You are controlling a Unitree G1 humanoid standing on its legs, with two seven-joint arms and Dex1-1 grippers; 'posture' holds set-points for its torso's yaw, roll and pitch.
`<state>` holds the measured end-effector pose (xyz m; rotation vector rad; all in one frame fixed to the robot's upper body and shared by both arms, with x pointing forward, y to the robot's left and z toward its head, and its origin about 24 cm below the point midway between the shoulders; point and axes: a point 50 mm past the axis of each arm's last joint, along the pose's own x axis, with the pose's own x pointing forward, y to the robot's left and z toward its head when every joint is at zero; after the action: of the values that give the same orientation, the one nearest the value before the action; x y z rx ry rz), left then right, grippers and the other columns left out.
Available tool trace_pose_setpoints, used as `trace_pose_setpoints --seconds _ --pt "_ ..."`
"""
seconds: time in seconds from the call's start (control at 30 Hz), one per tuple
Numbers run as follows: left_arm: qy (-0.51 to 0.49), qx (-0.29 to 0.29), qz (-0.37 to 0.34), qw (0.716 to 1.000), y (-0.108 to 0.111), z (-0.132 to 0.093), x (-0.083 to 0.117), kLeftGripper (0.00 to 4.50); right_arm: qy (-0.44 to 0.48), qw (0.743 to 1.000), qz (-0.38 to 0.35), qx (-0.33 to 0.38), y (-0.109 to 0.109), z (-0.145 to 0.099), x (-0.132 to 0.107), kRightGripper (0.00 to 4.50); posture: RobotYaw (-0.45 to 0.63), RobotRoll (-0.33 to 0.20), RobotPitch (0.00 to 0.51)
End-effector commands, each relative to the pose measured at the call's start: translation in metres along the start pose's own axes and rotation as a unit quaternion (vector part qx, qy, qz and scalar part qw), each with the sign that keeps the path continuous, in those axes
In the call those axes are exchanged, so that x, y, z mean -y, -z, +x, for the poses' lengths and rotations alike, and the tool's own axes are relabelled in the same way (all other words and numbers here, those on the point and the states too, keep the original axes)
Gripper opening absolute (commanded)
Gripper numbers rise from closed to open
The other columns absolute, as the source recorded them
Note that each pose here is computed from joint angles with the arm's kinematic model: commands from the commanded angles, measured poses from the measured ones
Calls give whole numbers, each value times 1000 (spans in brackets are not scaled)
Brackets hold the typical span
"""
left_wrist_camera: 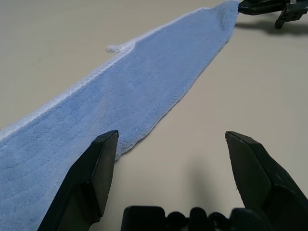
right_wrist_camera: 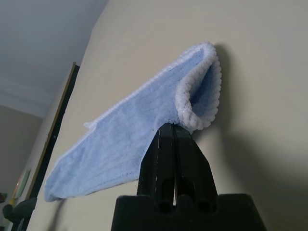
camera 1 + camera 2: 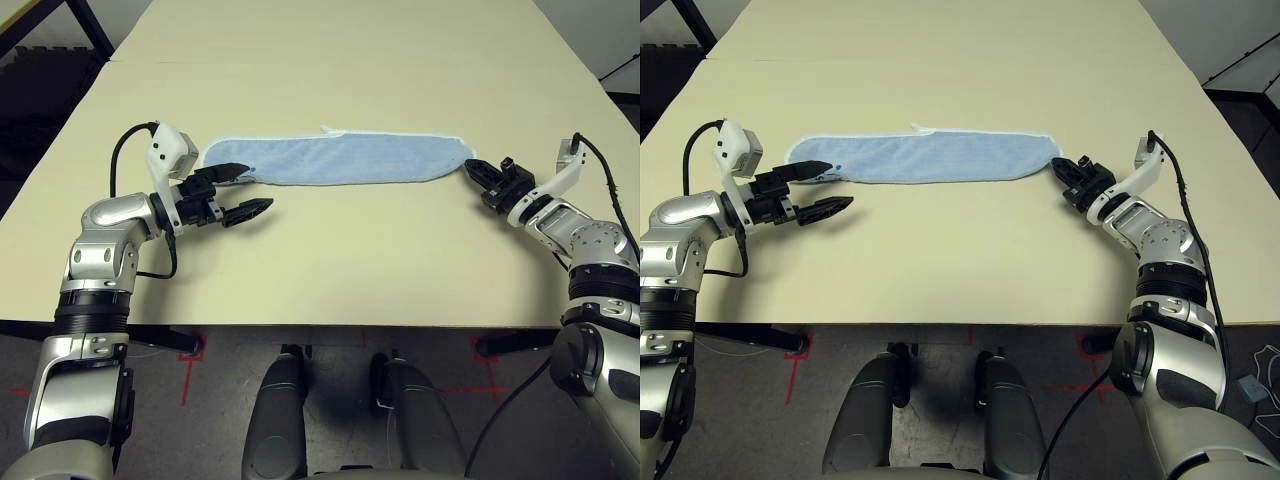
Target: Fold the towel and set it aside.
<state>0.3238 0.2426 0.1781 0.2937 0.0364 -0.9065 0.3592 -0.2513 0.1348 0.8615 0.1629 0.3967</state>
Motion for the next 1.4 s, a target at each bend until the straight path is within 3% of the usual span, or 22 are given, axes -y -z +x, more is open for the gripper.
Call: trace_pose_setpoints --seconds 0.03,0.1,0.43,0.47,0.73,1.2,1.3,1.4 --pt "9 -7 4 1000 2 1 3 4500 24 999 24 -21 4 -13 10 250 35 0 186" --pt "10 -7 4 1000 2 1 3 4500 24 999 34 -29 5 -16 9 718 32 0 187" --pt "11 -7 3 1000 2 1 4 4500 60 995 81 -11 16 -18 9 4307 41 0 192" --pt "11 -8 3 1000 2 0 4 4500 63 994 91 -1 15 -17 8 4459 41 0 192" --pt "10 -10 2 1000 4 -2 5 4500 98 987 123 43 14 -7 9 4459 47 0 197" --pt "10 -11 3 1000 3 -3 6 4500 83 987 128 47 18 14 4 4459 55 0 198" --pt "9 -11 3 1000 3 -3 6 4500 86 987 124 48 18 14 5 3835 55 0 198" --pt "9 -11 3 1000 3 -3 6 4500 86 988 123 49 18 14 6 2788 51 0 198"
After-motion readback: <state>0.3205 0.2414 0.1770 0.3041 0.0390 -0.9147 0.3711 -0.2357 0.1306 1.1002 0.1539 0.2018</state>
